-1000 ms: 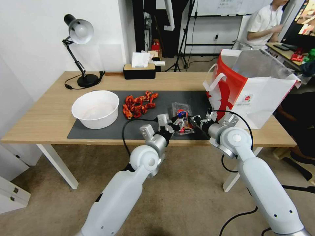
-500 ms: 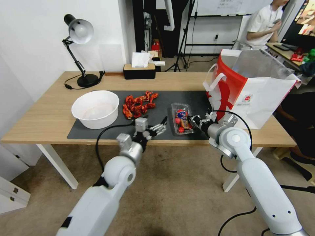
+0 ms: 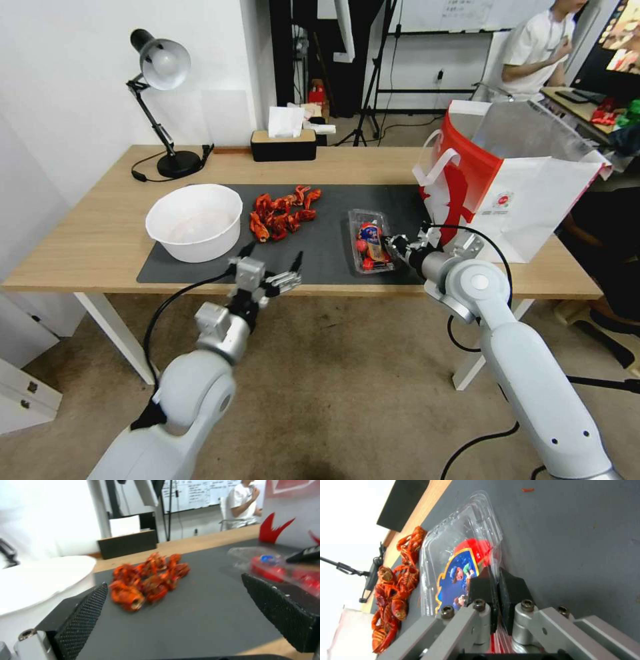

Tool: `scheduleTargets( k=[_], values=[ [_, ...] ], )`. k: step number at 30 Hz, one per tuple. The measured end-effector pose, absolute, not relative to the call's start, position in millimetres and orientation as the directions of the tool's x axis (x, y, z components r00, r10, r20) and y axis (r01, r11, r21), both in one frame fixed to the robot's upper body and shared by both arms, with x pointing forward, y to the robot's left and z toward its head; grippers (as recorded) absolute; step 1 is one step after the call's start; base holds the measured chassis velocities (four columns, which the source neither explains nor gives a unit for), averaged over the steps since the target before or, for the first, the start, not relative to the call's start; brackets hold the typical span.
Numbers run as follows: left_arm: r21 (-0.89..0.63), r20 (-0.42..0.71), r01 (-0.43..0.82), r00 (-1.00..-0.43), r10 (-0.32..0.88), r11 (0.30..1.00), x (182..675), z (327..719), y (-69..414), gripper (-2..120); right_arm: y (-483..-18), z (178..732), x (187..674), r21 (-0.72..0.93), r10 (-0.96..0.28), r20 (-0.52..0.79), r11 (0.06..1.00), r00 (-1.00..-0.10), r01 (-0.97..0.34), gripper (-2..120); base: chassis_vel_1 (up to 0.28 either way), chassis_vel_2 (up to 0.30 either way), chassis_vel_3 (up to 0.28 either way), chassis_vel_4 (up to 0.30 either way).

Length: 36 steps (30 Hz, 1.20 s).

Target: Close the disposable takeout box, then place it into the delivery bag.

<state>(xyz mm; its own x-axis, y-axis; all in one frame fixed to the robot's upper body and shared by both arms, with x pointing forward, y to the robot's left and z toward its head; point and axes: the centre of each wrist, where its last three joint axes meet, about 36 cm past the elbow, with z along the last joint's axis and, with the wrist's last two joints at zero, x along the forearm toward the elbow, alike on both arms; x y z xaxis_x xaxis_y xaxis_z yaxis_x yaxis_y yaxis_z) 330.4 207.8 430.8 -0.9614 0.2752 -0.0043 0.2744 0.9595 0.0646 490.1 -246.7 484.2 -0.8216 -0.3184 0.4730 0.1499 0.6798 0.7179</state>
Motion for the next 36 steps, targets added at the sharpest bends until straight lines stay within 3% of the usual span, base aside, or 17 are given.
scheduleTargets(
  k=[23, 36],
  values=[
    [0.164, -0.001, 0.195, -0.980, 0.197, 0.967, 297.9, 416.2, 225.1, 100, -251.1, 515.9, 471.8, 0.804, -0.327, 0.362, 0.584, -0.873, 0.114, 0, 0.000, 0.000, 0.000, 0.000],
    [0.242, -0.015, 0.119, -0.992, 0.126, 0.963, 280.6, 407.2, 239.5, 100, -247.3, 625.1, 443.6, 0.859, -0.374, 0.117, 0.503, -0.920, -0.096, 0, 0.000, 0.000, 0.000, 0.000]
  ],
)
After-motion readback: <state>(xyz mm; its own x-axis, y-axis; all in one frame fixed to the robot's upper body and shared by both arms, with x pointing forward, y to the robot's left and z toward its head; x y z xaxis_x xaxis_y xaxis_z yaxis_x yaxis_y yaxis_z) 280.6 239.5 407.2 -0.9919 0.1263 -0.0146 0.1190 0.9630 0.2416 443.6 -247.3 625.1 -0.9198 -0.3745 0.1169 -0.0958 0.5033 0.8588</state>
